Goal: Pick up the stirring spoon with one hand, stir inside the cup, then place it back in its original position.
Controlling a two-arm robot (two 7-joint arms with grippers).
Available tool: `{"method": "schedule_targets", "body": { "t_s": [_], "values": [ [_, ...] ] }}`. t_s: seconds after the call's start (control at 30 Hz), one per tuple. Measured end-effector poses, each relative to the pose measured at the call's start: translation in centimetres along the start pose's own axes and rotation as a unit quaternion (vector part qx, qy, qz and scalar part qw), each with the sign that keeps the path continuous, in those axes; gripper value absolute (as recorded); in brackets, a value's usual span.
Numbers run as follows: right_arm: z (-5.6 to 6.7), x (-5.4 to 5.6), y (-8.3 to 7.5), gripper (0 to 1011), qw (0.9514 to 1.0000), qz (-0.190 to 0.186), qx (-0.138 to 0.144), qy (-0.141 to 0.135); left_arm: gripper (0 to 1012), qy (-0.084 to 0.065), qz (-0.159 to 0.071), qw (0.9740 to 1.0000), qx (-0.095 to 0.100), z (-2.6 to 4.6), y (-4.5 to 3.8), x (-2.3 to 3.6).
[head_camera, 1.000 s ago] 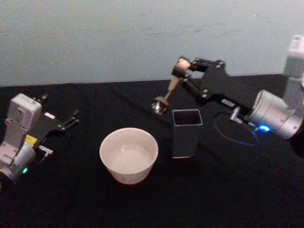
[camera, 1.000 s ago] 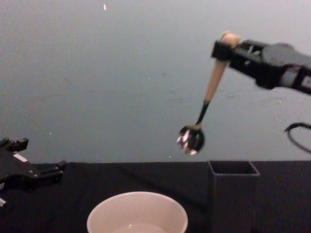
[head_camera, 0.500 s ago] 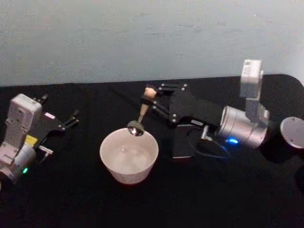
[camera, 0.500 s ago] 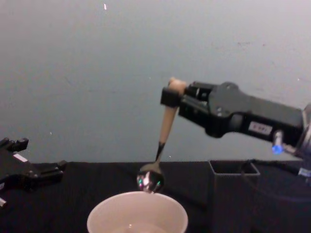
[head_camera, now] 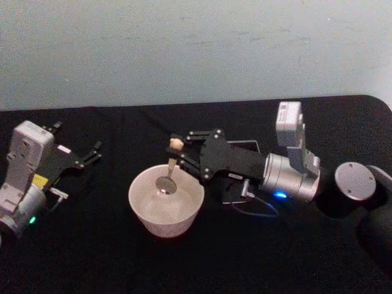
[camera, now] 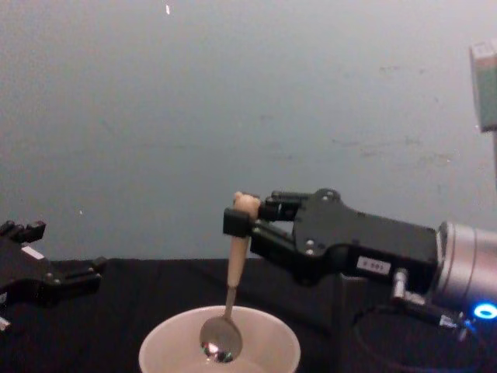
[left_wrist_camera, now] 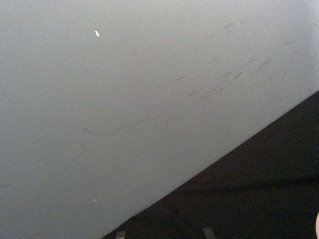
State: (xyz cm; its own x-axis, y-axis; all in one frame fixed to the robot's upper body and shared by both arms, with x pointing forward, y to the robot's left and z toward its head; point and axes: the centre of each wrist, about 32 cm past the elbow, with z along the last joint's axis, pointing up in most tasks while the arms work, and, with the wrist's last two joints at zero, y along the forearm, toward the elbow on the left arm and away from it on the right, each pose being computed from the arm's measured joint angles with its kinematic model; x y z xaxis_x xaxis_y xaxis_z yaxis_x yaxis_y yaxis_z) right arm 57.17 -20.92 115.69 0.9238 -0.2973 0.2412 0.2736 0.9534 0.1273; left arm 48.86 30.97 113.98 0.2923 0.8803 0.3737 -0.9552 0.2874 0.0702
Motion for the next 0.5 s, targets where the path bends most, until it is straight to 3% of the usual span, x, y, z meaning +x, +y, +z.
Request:
{"method": "schedule_targets", "body": {
  "t_s": [0.5],
  "values": [
    [-1.2, -0.2, 0.6, 212, 0.9997, 0.004, -0.025, -0.002, 1001, 0.000, 0.000, 1.0000, 0.000, 0.00, 0.00, 0.00]
  ]
}}
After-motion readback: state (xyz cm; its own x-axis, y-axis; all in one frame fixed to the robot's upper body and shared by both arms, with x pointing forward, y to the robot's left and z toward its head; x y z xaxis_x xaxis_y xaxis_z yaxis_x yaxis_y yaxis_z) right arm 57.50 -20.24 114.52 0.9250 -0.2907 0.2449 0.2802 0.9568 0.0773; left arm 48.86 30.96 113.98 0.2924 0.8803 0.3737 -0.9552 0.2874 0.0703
